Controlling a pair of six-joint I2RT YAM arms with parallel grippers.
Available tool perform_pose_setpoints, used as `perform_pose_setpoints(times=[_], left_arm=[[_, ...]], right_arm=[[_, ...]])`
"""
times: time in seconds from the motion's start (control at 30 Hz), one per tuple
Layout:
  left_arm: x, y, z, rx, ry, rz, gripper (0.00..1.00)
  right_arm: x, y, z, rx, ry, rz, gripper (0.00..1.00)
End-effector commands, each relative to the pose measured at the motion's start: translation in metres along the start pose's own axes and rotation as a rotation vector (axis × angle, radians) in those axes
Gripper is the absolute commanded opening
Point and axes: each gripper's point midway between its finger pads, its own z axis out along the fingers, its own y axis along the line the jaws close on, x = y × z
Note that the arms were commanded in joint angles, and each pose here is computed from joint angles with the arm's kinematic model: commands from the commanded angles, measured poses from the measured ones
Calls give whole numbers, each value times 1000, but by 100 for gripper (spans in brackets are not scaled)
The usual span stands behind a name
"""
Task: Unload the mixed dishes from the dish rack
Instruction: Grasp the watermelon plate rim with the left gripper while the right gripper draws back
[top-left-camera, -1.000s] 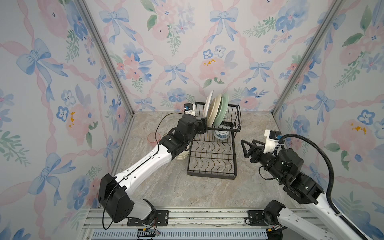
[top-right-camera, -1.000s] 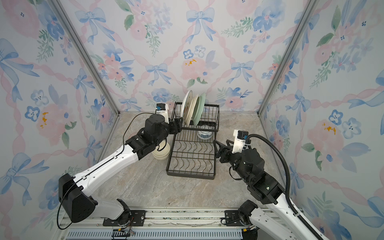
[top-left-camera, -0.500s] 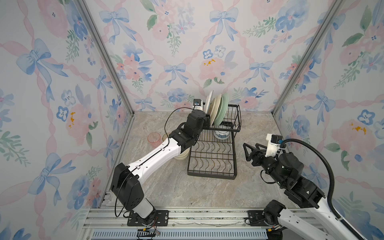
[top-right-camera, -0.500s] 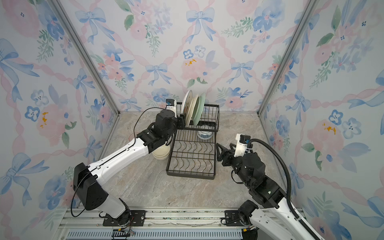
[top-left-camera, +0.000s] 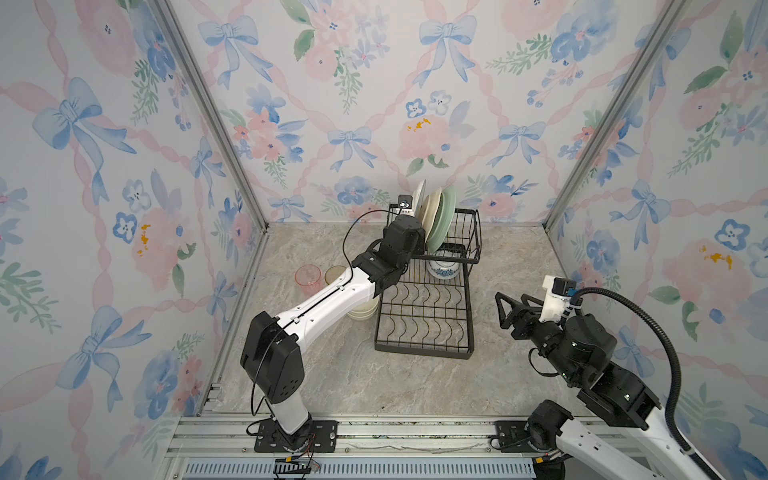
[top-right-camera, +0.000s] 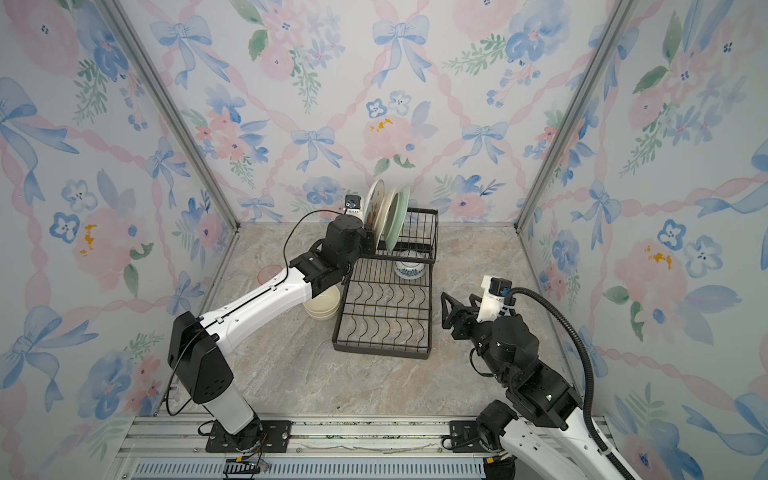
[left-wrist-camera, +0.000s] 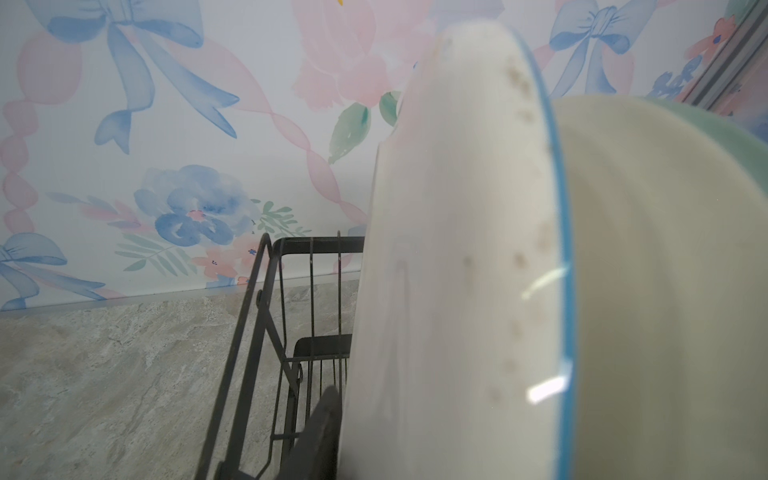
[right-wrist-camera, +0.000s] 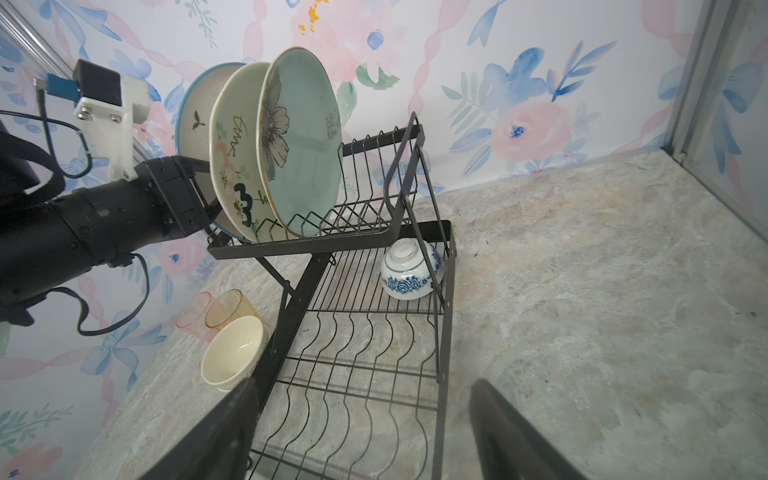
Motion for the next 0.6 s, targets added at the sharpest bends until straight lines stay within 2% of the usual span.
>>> perform_pose_setpoints(times=[0.0,0.07,0.17,0.27,0.43,0.57], left_arm=[[2,0,8,-11,4,-7,30],[1,0,9,-13,3,-8,28],[2,-1,11,-6,6,-12,19],[3,-1,12,-5,8,-11,14],[-10,-2,8,-2,-17,-13,0],[-19,-2,7,-5,-34,-3,0]], right_arm=[[2,-18,-5,84,8,-2,83],[2,-21,-7,99,14,-11,83],[2,-25,-8,127,26,-19,84],[2,-30,-10,151,27,-19,84],[-1,-35,-11,174,14,-18,85],[-2,-39,-9,193,18,-25,85]])
